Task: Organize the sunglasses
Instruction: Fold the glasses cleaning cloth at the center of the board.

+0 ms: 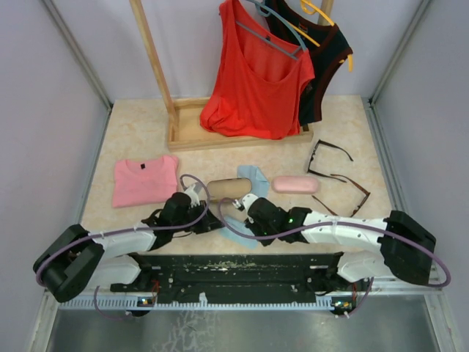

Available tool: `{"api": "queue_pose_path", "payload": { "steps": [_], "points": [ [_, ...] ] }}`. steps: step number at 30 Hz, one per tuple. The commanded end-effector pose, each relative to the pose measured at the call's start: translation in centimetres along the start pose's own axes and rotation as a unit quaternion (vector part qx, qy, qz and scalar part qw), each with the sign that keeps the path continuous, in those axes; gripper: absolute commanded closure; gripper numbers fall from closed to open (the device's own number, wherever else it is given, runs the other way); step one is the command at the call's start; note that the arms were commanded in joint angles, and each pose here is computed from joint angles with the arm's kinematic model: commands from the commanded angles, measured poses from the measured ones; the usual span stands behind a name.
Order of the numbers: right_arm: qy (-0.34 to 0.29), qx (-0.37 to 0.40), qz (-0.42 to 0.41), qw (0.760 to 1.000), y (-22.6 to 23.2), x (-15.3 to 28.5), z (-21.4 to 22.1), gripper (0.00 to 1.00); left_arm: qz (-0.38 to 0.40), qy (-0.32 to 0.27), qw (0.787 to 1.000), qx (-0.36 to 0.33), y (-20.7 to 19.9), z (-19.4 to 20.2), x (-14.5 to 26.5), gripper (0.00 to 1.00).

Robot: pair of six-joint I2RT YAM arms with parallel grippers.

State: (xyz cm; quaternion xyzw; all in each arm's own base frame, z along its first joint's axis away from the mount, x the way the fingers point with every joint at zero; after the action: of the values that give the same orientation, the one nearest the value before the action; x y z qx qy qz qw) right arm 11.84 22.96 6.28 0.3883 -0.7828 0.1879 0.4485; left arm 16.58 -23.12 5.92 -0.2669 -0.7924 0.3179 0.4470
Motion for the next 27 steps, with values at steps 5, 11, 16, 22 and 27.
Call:
{"api": "queue_pose_path", "payload": {
  "steps": [5, 11, 16, 22, 27],
  "points": [
    [-0.1, -0.097, 0.097, 0.986, -2.3, 3.1, -2.8, 0.77, -0.012, 0.027, 1.0, 0.007, 1.4, 1.6, 0.4, 0.66],
    [-0.162, -0.215, 0.111, 0.957, -3.0, 4.2, -2.9, 0.72, -0.044, 0.016, 0.999, 0.001, 2.6, 1.7, 1.2, 0.58],
    [-0.186, -0.313, 0.092, 0.927, -2.5, 3.9, -2.8, 0.7, -0.068, -0.008, 0.998, -0.015, 3.1, 1.0, 2.0, 0.5],
    [-0.176, -0.395, 0.072, 0.899, -1.9, 1.9, -1.4, 0.68, -0.073, -0.032, 0.996, -0.027, 2.8, 0.0, 2.5, 0.48],
    [-0.171, -0.424, 0.049, 0.888, -1.0, 0.8, -1.4, 0.65, -0.072, -0.033, 0.996, -0.031, 2.7, -0.1, 2.5, 0.48]
  ]
}}
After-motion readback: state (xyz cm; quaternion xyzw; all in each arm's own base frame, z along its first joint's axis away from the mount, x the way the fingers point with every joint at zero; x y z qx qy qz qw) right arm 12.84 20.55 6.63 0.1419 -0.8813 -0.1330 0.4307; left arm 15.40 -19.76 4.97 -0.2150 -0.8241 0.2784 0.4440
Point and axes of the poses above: each gripper's point midway between its finger pads, its own x axis back along the fingers, its own y axis along the line the jaws close on, z = x × y, the point moved 3 cm from there along x, back along the fingers, and after that the axes turned 2 degrees about x, right-handed, at the moved point
